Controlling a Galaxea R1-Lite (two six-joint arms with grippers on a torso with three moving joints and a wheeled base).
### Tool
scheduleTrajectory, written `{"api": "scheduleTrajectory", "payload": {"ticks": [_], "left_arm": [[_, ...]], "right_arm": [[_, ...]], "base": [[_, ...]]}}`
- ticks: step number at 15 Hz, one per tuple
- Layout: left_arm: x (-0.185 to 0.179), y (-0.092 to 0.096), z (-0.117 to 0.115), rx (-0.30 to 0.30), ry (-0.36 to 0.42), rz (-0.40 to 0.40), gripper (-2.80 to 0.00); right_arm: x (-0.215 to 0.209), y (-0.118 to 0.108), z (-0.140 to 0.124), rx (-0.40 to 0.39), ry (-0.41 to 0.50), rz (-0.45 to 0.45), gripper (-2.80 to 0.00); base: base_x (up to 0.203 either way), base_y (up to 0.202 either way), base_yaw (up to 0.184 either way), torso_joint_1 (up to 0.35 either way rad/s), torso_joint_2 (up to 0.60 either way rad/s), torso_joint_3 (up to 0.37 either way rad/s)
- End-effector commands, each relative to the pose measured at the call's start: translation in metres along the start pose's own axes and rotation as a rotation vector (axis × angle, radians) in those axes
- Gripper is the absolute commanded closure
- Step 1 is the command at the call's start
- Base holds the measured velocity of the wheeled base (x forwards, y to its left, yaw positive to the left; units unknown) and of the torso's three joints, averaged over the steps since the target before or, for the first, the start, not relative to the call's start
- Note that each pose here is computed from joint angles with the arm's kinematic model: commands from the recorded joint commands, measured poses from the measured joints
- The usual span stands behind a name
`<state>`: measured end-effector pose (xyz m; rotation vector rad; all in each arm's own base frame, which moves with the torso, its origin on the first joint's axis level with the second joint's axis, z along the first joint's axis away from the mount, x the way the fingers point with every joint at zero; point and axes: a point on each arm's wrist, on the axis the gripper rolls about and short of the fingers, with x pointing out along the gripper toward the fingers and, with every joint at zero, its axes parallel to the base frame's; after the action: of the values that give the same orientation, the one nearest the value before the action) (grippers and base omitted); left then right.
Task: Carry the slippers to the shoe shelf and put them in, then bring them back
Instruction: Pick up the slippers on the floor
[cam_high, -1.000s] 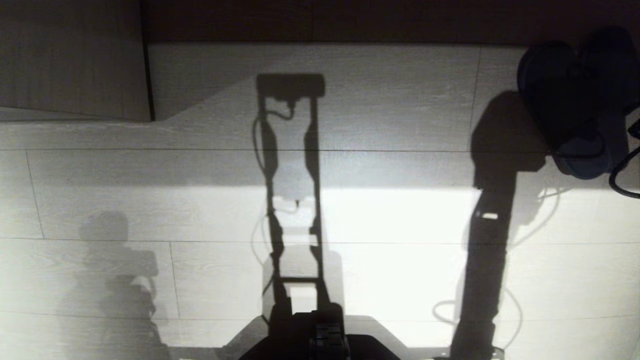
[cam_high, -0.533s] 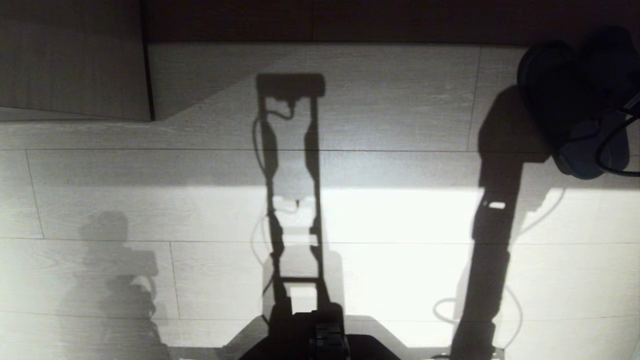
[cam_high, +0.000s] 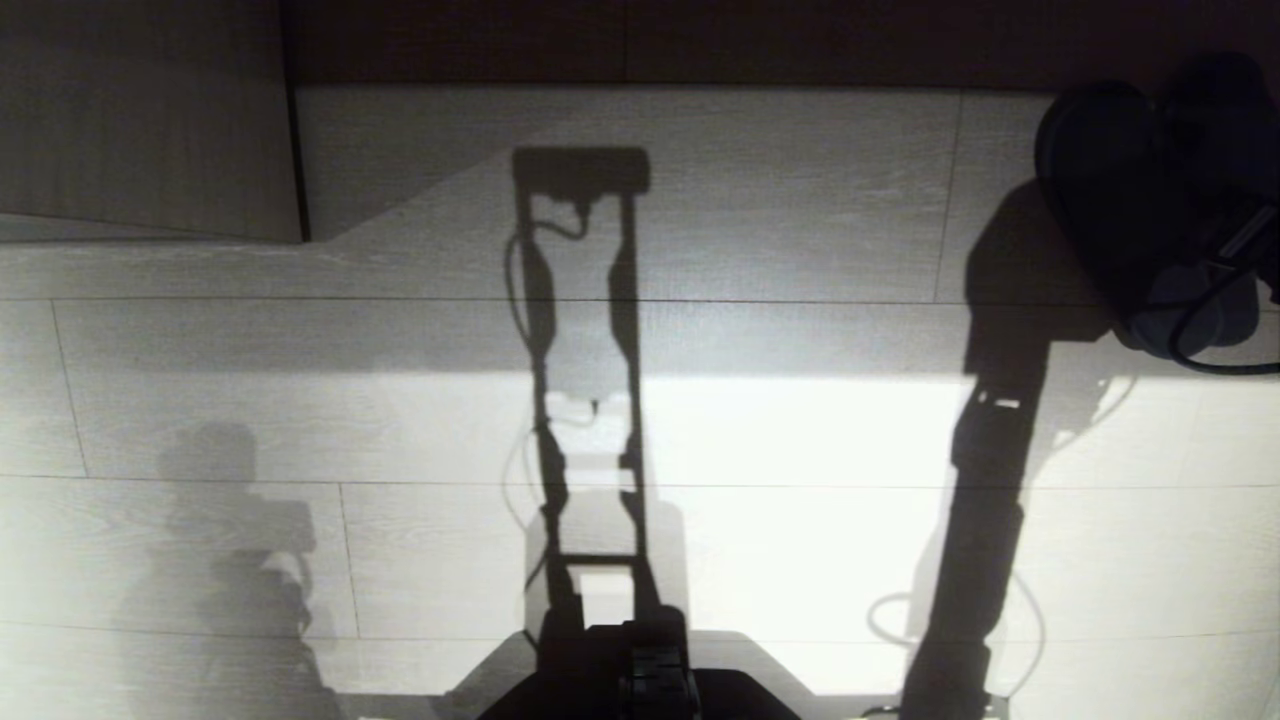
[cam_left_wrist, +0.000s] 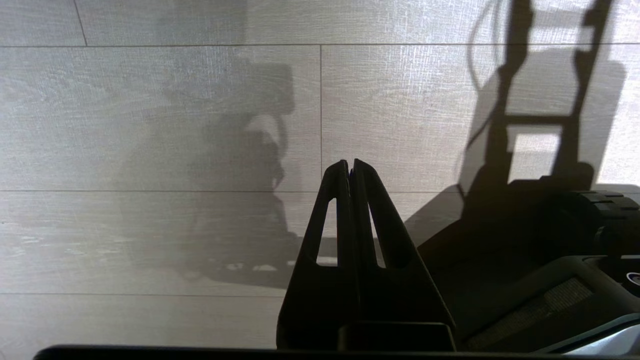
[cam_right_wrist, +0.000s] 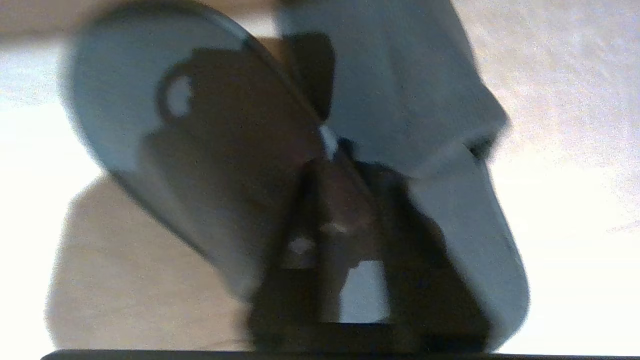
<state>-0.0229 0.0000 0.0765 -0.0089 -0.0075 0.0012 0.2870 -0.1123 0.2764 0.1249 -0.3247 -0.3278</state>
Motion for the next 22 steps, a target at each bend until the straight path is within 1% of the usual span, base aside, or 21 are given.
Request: {"api": "scheduleTrajectory", "payload": {"ticks": [1,6,12,15,17,19,20,22], "left_arm": [[0.000,0.000,0.000,0.000,0.000,0.000,0.00],[0.000,0.000,0.000,0.000,0.000,0.000,0.00],[0.000,0.000,0.000,0.000,0.000,0.000,0.00],[0.000,0.000,0.000,0.000,0.001,0.000,0.00],[0.000,0.000,0.000,0.000,0.000,0.000,0.00],[0.000,0.000,0.000,0.000,0.000,0.000,0.00],[0.000,0.000,0.000,0.000,0.000,0.000,0.00],[0.000,0.000,0.000,0.000,0.001,0.000,0.00]], "right_arm": [[0.001,-0.005,-0.005,-0.003,0.013,-0.014,-2.80],[-0.001,-0.008,-0.005,-0.011,0.012,-0.023,-2.80],[0.002,-0.011,-0.016,-0.002,0.045,-0.032,-2.80],[0.003,-0.015,-0.024,-0.019,0.067,-0.037,-2.80],[-0.002,-0.030,-0.027,-0.059,0.092,-0.031,-2.80],[-0.002,-0.033,-0.027,-0.085,0.096,-0.031,-2.80],[-0.001,-0.037,-0.029,-0.123,0.103,-0.036,-2.80],[0.000,-0.044,-0.034,-0.166,0.123,-0.028,-2.80]], "base": [[0.000,0.000,0.000,0.000,0.00,0.000],[0.000,0.000,0.000,0.000,0.00,0.000],[0.000,0.000,0.000,0.000,0.00,0.000],[0.000,0.000,0.000,0.000,0.00,0.000],[0.000,0.000,0.000,0.000,0.00,0.000],[0.000,0.000,0.000,0.000,0.00,0.000],[0.000,0.000,0.000,0.000,0.00,0.000],[0.000,0.000,0.000,0.000,0.00,0.000]]}}
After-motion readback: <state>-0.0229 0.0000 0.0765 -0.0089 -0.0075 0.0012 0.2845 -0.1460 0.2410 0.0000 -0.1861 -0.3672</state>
